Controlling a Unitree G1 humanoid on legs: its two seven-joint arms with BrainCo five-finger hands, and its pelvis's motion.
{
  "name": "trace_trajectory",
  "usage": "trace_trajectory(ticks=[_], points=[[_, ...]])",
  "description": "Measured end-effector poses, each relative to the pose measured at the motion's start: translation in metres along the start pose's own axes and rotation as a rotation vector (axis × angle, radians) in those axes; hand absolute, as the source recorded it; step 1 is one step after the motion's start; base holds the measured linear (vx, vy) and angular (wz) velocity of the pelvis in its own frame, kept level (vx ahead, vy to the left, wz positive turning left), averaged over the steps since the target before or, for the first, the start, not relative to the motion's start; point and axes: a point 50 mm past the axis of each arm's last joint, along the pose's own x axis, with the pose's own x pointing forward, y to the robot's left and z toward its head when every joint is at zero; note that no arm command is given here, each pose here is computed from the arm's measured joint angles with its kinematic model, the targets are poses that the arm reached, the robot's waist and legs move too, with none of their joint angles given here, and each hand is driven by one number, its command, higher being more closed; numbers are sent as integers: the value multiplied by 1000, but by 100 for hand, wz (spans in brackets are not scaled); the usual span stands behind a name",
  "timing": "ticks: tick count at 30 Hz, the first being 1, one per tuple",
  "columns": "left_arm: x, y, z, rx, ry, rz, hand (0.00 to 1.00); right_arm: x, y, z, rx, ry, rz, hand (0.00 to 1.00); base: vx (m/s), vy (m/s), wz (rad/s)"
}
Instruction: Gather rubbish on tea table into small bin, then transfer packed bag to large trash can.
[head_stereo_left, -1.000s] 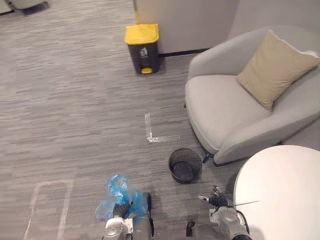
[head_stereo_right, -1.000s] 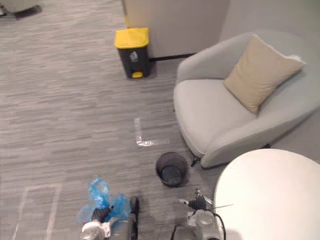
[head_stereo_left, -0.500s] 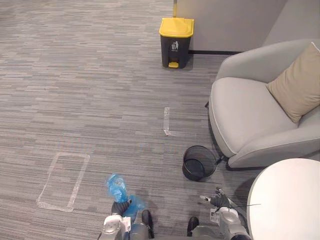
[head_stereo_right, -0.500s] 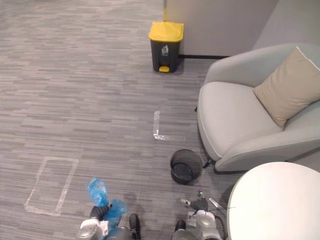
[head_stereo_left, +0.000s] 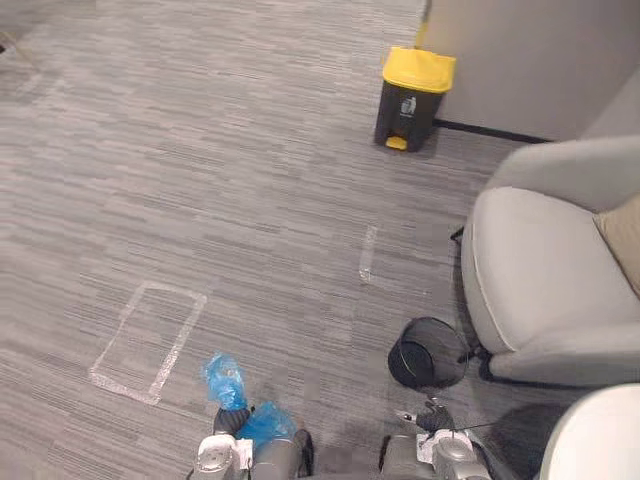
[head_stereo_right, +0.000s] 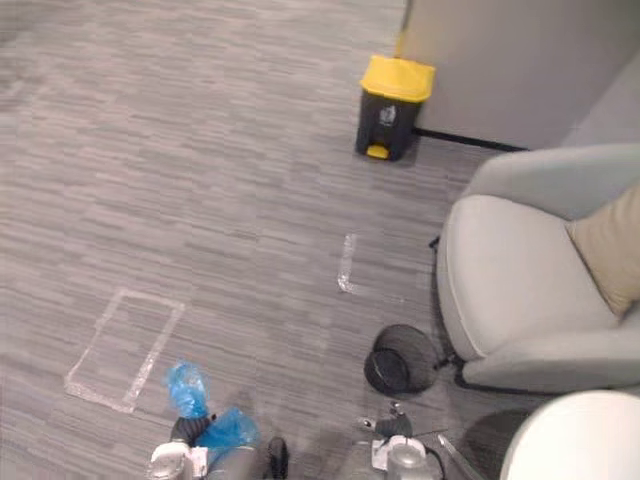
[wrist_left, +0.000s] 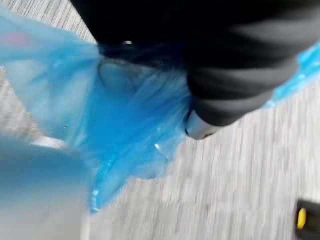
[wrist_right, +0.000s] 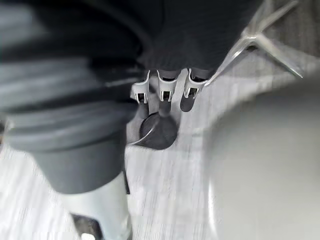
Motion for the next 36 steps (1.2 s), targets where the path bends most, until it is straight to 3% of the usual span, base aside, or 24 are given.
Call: trace_trajectory(ticks=[8, 11, 16, 20, 28, 36], points=[[5, -10, 11, -17, -24, -23, 100, -1, -15, -7, 73, 22, -62, 0, 539, -84, 39], [0, -16, 8, -96, -25, -12, 100, -3, -5, -6, 50, 7, -27, 0, 478, -67, -9], [2, -18, 19, -119, -64, -15, 100, -3, 12, 12, 84, -57, 7, 0, 431, 57, -65], [0, -30, 17, -139, -53, -40, 100, -2, -1, 9, 91, -47, -38, 0, 362, 288, -60], [1, -19, 9, -93, -21, -19, 100, -3, 14, 1, 93, 2, -4, 0, 347, 261, -49], [2, -6, -3, -50, 39, 7, 100, 0, 12, 9, 42, -17, 4, 0, 346, -42, -9]])
